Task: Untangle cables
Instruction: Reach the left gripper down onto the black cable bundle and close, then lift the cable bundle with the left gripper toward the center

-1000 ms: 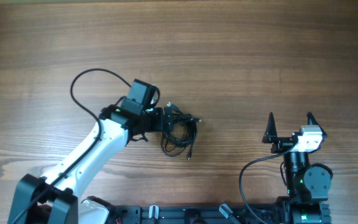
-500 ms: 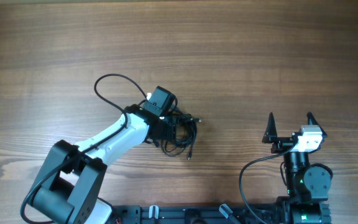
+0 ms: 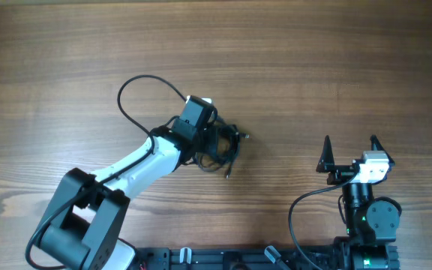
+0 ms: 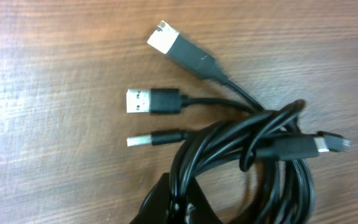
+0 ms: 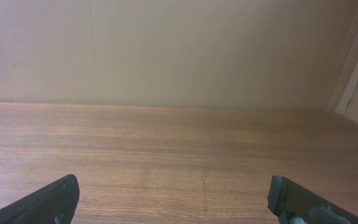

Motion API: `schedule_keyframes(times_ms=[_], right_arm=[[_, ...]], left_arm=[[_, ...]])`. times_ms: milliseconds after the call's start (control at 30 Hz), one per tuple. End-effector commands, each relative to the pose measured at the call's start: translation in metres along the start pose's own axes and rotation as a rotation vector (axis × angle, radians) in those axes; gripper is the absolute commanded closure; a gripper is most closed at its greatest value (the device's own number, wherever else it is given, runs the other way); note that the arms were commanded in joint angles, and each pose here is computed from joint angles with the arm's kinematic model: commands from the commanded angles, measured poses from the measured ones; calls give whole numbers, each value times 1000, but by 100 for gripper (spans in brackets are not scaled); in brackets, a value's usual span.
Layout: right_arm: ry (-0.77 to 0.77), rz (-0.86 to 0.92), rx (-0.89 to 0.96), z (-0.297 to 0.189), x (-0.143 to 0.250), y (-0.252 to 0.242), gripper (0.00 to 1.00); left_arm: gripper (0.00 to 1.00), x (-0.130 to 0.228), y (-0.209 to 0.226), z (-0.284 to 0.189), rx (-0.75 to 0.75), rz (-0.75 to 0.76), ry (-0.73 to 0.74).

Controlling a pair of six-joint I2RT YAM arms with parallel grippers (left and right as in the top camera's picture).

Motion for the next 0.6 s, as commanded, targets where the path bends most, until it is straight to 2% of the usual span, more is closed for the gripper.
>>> schedule_keyframes(times_ms=[0, 133, 267, 467, 567], right_arm=[[1, -11, -12, 0, 0, 1, 0], [1, -11, -12, 0, 0, 1, 0], [1, -11, -12, 0, 0, 1, 0], [-9, -13, -5, 0, -2, 0, 0], [-97, -8, -24, -1, -20, 4, 0]], left_arm=[[96, -40, -10, -38, 21, 120, -193], [96, -72, -21, -97, 64, 201, -411], [96, -78, -43, -144, 214, 257, -524], [96, -69, -73, -173, 456, 334, -548], [96, -66, -80, -176, 517, 354, -545]])
Point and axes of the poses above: each gripper's point midway between its finger pads, its own z axis out along the fingers, its own y axis along the line the jaws close on, x = y × z, the point moved 4 cm from there along -z, back along the fingers, and after that the axes turned 11 degrees about z, right-handed, at the moved point
